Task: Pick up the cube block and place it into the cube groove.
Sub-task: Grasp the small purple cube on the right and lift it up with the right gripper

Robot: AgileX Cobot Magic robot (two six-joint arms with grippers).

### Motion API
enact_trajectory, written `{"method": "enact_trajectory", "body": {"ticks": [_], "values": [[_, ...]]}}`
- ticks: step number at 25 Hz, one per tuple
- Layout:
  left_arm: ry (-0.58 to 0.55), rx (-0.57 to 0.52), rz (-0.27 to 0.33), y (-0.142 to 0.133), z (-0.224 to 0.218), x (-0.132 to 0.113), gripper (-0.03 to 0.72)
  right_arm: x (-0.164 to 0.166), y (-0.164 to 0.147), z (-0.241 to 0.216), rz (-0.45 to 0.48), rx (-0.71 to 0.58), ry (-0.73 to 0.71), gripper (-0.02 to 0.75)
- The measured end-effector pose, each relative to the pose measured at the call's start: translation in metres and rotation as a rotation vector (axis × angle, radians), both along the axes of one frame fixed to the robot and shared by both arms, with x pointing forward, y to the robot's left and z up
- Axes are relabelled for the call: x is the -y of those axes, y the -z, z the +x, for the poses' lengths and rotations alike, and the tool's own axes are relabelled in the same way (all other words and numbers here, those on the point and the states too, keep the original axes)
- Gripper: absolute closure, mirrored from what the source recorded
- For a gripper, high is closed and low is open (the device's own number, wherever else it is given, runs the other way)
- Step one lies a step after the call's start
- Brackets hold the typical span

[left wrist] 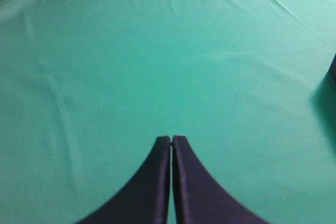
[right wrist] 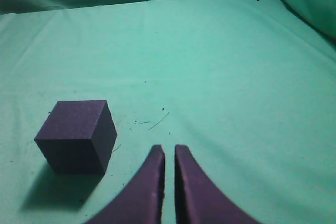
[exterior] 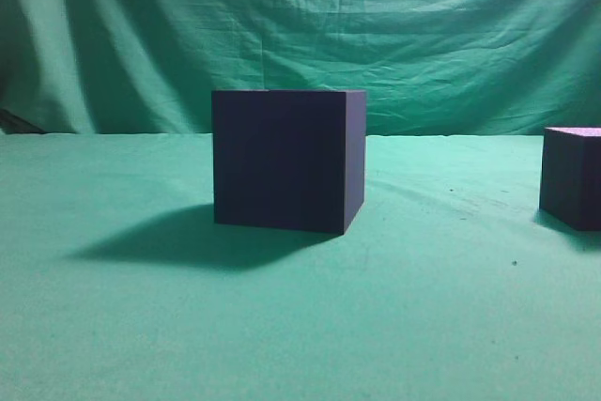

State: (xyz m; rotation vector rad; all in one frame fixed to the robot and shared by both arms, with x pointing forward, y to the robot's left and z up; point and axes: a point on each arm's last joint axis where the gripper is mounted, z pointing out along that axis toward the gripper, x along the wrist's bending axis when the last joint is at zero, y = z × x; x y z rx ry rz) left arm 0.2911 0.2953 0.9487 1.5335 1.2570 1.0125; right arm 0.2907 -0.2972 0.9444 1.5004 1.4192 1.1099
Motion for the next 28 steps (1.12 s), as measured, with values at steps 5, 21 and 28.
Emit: {"method": "enact_trajectory", "body": {"ticks": [5,21,28], "values": [[0.0,0.0,0.0,0.0,0.0,0.0,0.688,0.0,0.0,0.0,0.0,0.0,0.0,0.69],[0.0,0.0,0.0,0.0,0.0,0.0,0.688,0.0,-0.002,0.001,0.015,0.024,0.0,0.69],[0.0,0.0,0.0,0.0,0.0,0.0,0.688,-0.001,-0.031,0.005,0.202,0.346,0.016,0.69]]}}
